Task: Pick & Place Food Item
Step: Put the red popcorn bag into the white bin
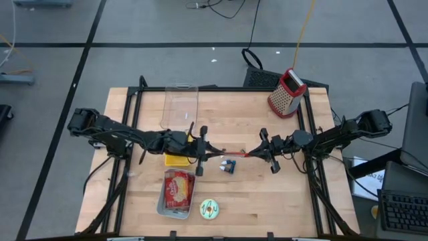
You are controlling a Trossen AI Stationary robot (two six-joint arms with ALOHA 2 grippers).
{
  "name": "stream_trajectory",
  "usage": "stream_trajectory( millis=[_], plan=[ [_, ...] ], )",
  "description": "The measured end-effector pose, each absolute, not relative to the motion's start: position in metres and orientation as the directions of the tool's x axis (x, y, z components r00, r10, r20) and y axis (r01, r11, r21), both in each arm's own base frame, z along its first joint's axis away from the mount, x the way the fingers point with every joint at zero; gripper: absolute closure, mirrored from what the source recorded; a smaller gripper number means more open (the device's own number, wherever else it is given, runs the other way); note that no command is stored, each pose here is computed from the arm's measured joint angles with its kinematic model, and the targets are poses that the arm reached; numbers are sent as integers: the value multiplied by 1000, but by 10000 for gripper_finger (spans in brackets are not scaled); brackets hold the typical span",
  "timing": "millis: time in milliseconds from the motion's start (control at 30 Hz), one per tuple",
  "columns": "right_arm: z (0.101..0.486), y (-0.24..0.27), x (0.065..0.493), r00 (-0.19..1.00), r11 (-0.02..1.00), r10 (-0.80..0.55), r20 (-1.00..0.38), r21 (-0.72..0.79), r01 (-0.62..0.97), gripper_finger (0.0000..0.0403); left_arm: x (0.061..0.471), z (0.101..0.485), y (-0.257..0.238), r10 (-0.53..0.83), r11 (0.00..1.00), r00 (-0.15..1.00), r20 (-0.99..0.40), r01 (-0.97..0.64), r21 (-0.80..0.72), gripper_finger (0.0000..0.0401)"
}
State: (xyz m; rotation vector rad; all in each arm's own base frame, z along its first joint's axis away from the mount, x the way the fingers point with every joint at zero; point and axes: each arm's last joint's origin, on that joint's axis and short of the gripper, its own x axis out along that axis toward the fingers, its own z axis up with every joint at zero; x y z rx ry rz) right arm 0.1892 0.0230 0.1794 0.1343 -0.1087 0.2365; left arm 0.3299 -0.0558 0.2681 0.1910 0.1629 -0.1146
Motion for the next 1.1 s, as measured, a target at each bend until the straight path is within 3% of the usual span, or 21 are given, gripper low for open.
stream_trajectory(
  millis=[433, 700, 833, 967, 1100],
  plan=[
    [180, 23, 189, 965, 962, 231, 127, 122, -246, 403, 244, 313, -89, 141, 980, 947, -290, -92, 175, 397],
    [180, 22, 189, 967, 964, 219, 126, 124, -235, 403, 190, 313, -141, 149, 987, 915, -374, -115, 113, 399],
    [180, 21, 190, 977, 974, 171, 127, 127, -187, 403, 182, 328, -163, 182, 983, 892, -415, -155, 96, 400],
    [180, 18, 190, 982, 978, 136, 127, 138, -154, 403, 188, 337, -178, 176, 984, 818, -548, -166, 68, 400],
    [180, 17, 190, 983, 978, 131, 127, 144, -149, 403, 196, 333, -189, 190, 973, 655, -732, -225, 51, 400]
  ],
)
